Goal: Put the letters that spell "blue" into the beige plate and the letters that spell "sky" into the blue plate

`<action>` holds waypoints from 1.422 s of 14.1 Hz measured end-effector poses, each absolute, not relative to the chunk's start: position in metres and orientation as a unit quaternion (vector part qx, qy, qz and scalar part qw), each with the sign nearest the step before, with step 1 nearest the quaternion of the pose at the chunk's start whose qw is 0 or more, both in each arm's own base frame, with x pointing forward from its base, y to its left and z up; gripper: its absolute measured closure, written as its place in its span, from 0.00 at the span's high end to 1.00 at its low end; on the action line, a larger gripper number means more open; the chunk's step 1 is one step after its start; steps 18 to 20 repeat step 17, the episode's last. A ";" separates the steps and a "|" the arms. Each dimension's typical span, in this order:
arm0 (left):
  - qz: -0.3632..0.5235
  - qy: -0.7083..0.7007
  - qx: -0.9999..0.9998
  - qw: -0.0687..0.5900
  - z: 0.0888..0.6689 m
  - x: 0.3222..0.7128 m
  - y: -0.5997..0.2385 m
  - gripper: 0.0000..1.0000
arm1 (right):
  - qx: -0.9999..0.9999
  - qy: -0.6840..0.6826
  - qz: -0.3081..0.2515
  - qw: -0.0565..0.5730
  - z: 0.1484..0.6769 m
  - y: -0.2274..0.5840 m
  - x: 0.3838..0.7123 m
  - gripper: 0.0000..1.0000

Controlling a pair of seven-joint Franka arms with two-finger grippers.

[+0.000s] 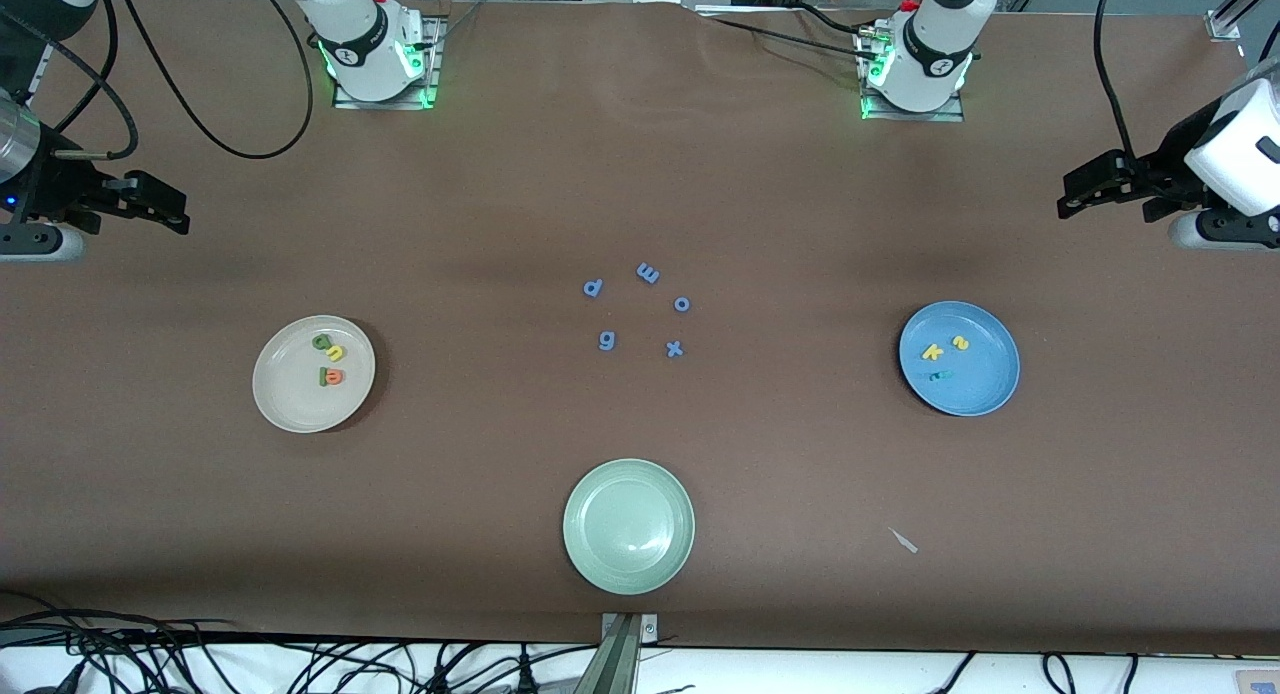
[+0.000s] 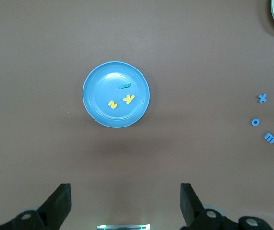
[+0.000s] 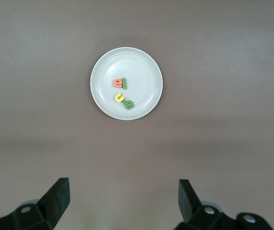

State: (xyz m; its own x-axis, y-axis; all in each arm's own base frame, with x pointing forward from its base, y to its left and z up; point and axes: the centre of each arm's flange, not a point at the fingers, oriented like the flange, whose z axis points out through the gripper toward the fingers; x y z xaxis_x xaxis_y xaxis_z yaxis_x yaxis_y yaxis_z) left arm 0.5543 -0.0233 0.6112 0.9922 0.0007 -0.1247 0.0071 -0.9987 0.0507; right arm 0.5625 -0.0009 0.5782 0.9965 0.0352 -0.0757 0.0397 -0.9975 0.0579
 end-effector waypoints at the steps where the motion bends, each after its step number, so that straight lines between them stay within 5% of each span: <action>1: -0.062 0.002 0.998 0.026 0.611 0.554 -0.023 1.00 | 0.999 0.021 -0.039 0.030 0.576 0.002 0.563 1.00; 20: -0.062 0.002 0.998 0.026 0.611 0.554 -0.023 1.00 | 0.998 0.027 -0.037 0.030 0.571 0.009 0.568 1.00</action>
